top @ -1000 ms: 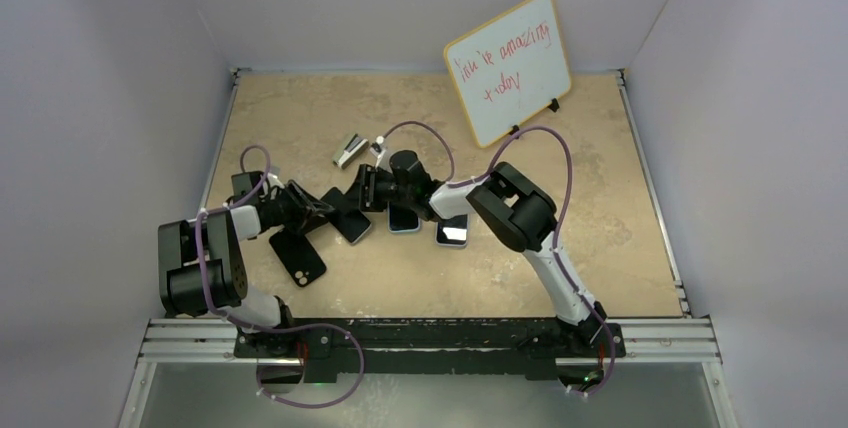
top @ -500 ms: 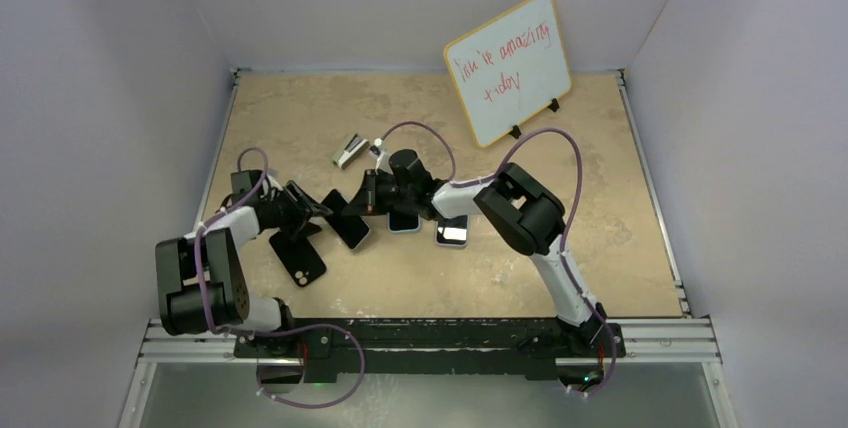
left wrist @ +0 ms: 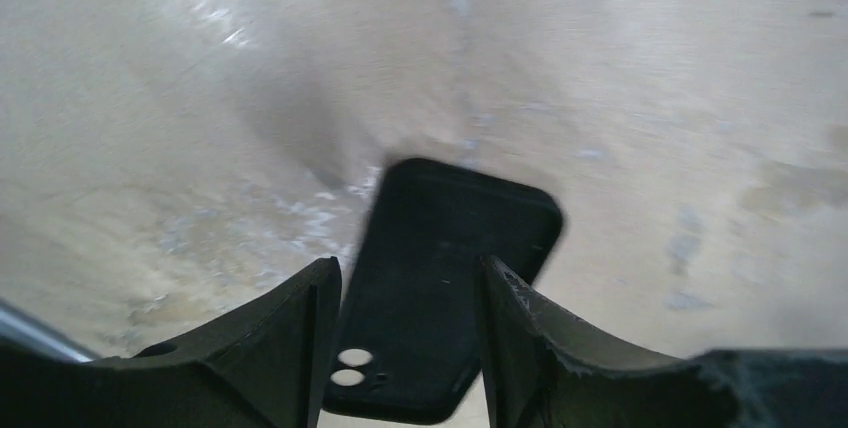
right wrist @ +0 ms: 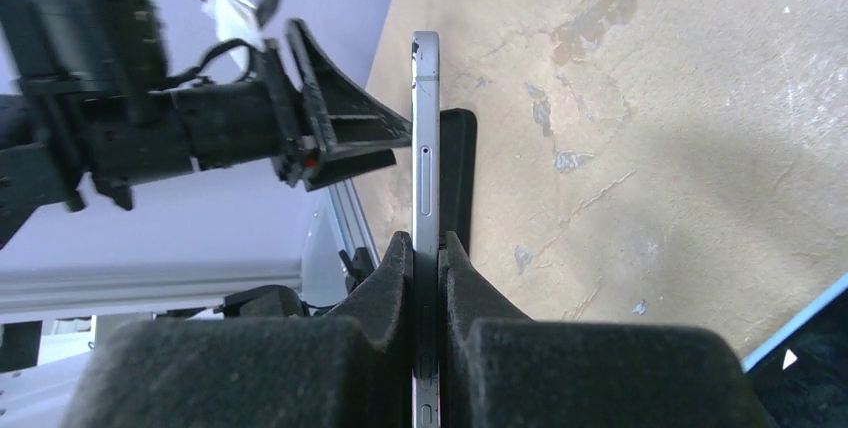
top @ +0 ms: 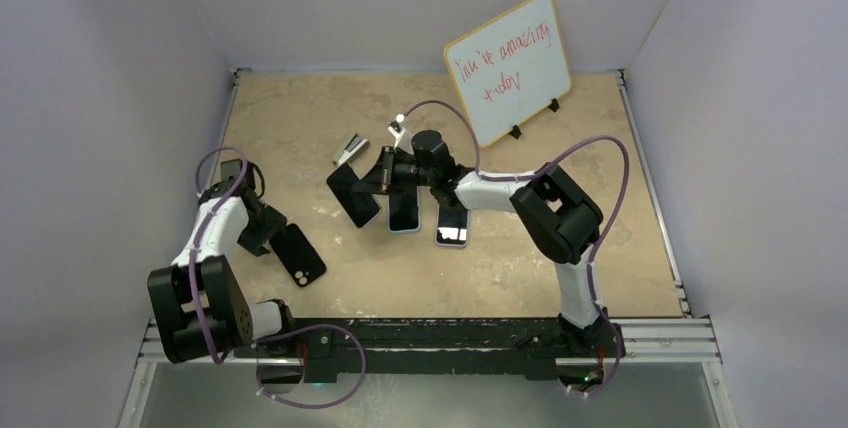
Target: Put the phone into the phone case
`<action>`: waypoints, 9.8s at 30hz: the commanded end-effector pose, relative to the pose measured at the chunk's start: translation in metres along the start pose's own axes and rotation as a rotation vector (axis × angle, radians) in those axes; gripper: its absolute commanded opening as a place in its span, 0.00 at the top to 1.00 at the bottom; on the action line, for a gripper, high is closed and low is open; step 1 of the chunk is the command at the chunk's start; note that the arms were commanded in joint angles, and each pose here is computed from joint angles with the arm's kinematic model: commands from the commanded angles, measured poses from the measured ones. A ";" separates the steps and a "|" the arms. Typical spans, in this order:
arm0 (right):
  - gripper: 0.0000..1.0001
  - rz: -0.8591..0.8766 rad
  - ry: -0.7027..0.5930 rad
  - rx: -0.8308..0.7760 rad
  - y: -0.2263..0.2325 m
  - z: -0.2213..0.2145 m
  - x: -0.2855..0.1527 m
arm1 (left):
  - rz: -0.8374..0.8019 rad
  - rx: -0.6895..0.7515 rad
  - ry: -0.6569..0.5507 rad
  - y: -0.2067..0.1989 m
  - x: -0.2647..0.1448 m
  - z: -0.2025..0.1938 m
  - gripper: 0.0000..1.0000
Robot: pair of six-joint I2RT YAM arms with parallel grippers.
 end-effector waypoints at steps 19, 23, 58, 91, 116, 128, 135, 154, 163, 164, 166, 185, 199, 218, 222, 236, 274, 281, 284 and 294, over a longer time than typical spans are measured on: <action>1.00 -0.030 -0.127 -0.070 0.035 0.018 -0.053 | 0.068 -0.022 0.063 0.018 0.023 -0.023 0.88; 1.00 -0.053 -0.134 -0.076 0.038 0.017 -0.060 | -0.011 -0.020 0.082 0.011 0.023 -0.028 1.00; 1.00 -0.132 -0.130 -0.069 0.019 -0.029 -0.034 | -0.525 0.259 0.066 -0.100 -0.016 -0.041 0.66; 1.00 -0.061 -0.035 -0.044 -0.022 -0.045 0.022 | -0.800 0.247 0.123 -0.064 0.013 -0.058 0.58; 1.00 -0.255 0.110 0.023 -0.057 -0.081 0.023 | -0.845 0.244 0.176 -0.066 0.027 -0.068 0.56; 1.00 -0.267 0.175 0.000 -0.048 -0.081 0.021 | -0.828 0.238 0.184 -0.065 0.030 -0.069 0.58; 1.00 -0.256 0.178 -0.001 -0.050 -0.081 0.024 | -0.845 0.216 0.209 -0.066 0.031 -0.071 0.59; 0.72 -0.250 0.187 -0.006 -0.055 -0.087 0.011 | -0.868 0.225 0.255 -0.067 0.027 -0.074 0.62; 0.37 -0.285 0.100 -0.048 -0.028 -0.064 -0.015 | -0.835 0.272 0.166 -0.068 0.007 -0.058 0.58; 0.35 -0.290 0.093 -0.057 -0.025 -0.062 -0.017 | -0.832 0.273 0.162 -0.068 0.006 -0.057 0.58; 0.32 -0.305 0.080 -0.078 -0.022 -0.059 -0.020 | -0.818 0.274 0.153 -0.067 0.006 -0.057 0.58; 0.77 -0.359 0.064 -0.111 -0.038 -0.052 -0.006 | -0.864 0.260 0.208 -0.078 0.023 -0.057 0.63; 0.72 -0.402 0.054 -0.124 -0.042 -0.049 -0.008 | -0.865 0.292 0.273 -0.088 0.030 -0.073 0.65; 0.77 -0.454 0.024 -0.185 -0.049 -0.040 -0.003 | -0.839 0.332 0.291 -0.091 0.033 -0.079 0.70; 0.93 -0.388 0.062 -0.201 -0.047 -0.044 0.003 | -0.838 0.339 0.300 -0.091 0.034 -0.083 0.75; 0.95 -0.300 0.177 -0.204 -0.054 -0.058 0.028 | -0.775 0.386 0.352 -0.094 0.026 -0.087 0.71; 0.15 -0.375 0.021 -0.099 -0.030 -0.046 -0.007 | -0.755 0.350 0.279 -0.074 0.008 -0.062 0.55; 0.13 -0.351 0.038 -0.056 -0.042 -0.056 -0.001 | -0.751 0.352 0.295 -0.073 0.011 -0.065 0.57; 0.14 -0.332 0.043 -0.057 -0.042 -0.059 0.004 | -0.743 0.350 0.271 -0.074 0.012 -0.062 0.59; 0.13 -0.384 0.073 -0.066 -0.057 -0.069 0.011 | -0.705 0.335 0.290 -0.070 0.022 -0.065 0.65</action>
Point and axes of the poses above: each gripper's point midway between its finger pads, its own x axis out along the fingers, its own y axis along the line the jaws close on, z = x × y, the point moved 6 cm from there along -x, back along the fingers, and after that the axes turned 5 degrees about x, right-handed, at the moved point
